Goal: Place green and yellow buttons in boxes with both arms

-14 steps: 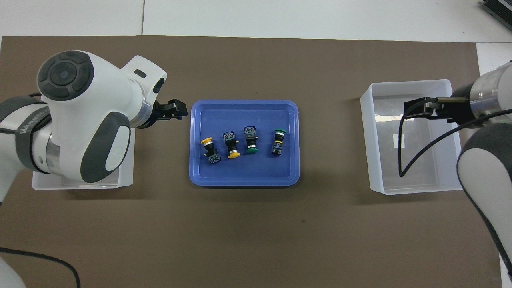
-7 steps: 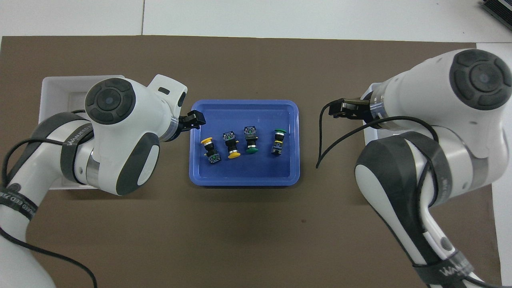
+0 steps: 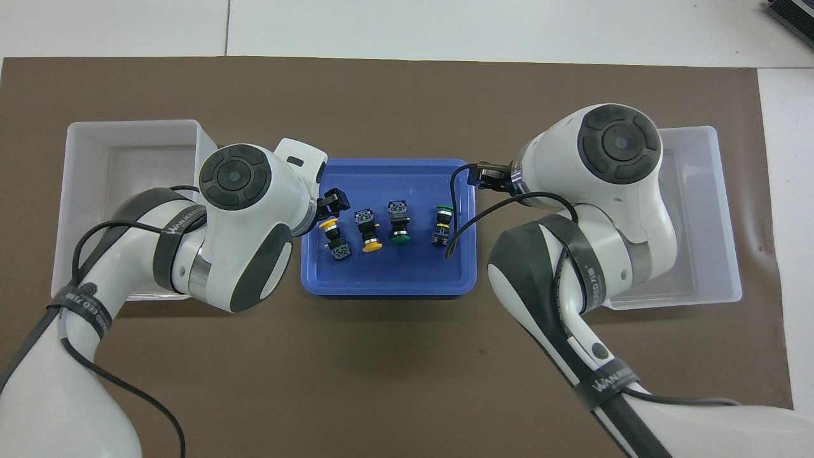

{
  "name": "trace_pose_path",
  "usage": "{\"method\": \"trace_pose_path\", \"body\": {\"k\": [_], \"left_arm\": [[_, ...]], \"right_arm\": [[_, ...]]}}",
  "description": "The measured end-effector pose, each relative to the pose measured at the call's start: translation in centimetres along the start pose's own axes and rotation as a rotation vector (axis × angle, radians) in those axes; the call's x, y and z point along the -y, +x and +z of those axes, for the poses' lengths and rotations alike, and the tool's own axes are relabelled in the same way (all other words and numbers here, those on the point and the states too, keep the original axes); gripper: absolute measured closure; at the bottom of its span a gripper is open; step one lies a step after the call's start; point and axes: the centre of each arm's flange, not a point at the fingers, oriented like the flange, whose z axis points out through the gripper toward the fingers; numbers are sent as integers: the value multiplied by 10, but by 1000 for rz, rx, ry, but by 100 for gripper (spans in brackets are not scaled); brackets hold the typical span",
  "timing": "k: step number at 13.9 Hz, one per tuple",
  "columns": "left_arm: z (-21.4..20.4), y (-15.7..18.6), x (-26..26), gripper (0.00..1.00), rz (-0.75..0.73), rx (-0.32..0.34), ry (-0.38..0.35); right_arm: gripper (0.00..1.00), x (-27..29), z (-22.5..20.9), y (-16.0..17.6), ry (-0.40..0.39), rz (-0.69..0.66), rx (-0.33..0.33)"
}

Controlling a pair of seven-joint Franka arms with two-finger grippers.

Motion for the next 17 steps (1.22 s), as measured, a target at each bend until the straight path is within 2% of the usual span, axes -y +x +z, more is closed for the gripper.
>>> {"method": "trace_pose_path", "body": {"k": [4,7,10,13,16,17], "left_arm": [[37,-11,-13,0,-18,3,21],[48,-17,-16,0,-25,12,34],[56,-25,-16,0,-55,22,48],[63,-32,-17,0,-79,23,52],[70,-33,-15,2,-97,13,40],[71,-33,-16,5,-103,11,38]], "right_arm": [[0,30,32,-12,4,8,-12],[0,50,55,-26,4,-10,-12],[0,71,87,-48,-47,-8,-27],[0,77,116,-70,-73,9,-10],[7,76,131,-82,-56,8,-16],[12,76,135,-87,-50,7,-18]]}}
